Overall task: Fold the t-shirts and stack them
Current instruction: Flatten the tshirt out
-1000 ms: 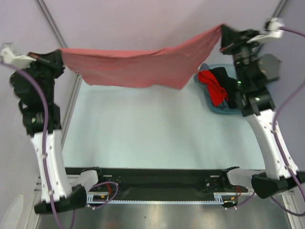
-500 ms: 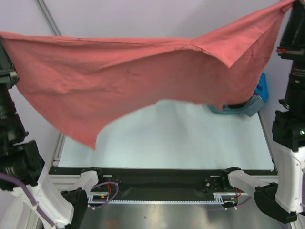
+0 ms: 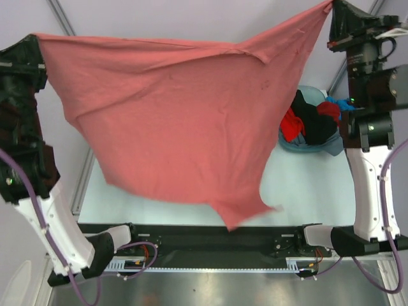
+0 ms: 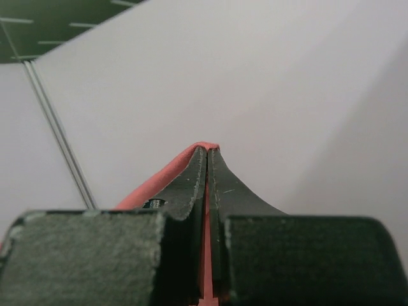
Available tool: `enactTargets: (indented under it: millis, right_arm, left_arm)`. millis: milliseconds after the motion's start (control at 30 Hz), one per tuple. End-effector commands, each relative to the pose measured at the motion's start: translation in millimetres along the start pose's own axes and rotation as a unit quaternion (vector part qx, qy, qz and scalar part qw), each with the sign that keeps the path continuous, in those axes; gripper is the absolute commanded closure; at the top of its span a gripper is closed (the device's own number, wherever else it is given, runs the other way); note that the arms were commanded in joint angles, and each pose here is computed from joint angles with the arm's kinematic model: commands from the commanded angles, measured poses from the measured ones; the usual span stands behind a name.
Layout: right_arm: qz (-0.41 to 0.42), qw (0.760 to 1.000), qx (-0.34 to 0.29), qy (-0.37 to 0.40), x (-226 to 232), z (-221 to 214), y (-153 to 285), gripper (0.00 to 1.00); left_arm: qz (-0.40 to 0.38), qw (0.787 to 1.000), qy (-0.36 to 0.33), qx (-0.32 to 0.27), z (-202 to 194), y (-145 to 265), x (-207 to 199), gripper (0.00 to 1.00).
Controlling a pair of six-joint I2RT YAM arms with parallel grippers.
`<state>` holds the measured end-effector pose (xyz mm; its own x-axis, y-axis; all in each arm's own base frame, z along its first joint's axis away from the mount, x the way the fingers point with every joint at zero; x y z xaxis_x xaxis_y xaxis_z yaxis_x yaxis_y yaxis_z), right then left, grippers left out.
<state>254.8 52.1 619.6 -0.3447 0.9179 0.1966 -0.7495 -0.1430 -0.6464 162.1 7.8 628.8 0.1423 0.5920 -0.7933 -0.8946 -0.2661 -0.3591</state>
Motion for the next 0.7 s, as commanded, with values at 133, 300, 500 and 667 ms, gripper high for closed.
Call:
enactTargets:
  millis: [133,300,500,667]
  right_arm:
    - [0.06,0.981,-0.182,-0.006,43.4,129.6,65.5,1.0]
    - [0.08,0.972,-0.219,-0.013,58.1,164.0,105.3,1.0]
    - [0.104,0.958,-0.266,-0.01,73.0,198.9,155.7,1.0]
    - [0.105,0.958,-0.267,-0.008,74.7,203.0,164.7,1.0]
  left_arm:
    - [-0.127,0.983,-0.01,-0.134,55.1,95.7,-61.6,1.0]
    - [-0.152,0.974,-0.015,-0.17,68.2,138.0,-72.6,1.0]
    - [-0.18,0.958,-0.016,-0.222,86.2,192.5,-81.0,1.0]
    - [-0.178,0.954,-0.016,-0.241,90.6,201.9,-77.9,1.0]
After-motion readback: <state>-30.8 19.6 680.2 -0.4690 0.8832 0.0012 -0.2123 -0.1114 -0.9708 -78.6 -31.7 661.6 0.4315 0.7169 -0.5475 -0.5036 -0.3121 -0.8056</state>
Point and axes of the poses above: each gripper's point midway between its finger pads, its own y axis back along the fingers, its own x axis along the line the jaws close on, z = x × y, the point moved 10 cm from there along y, back along the fingers, and after that the axes turned 4 degrees about y, right-handed, at the moved point
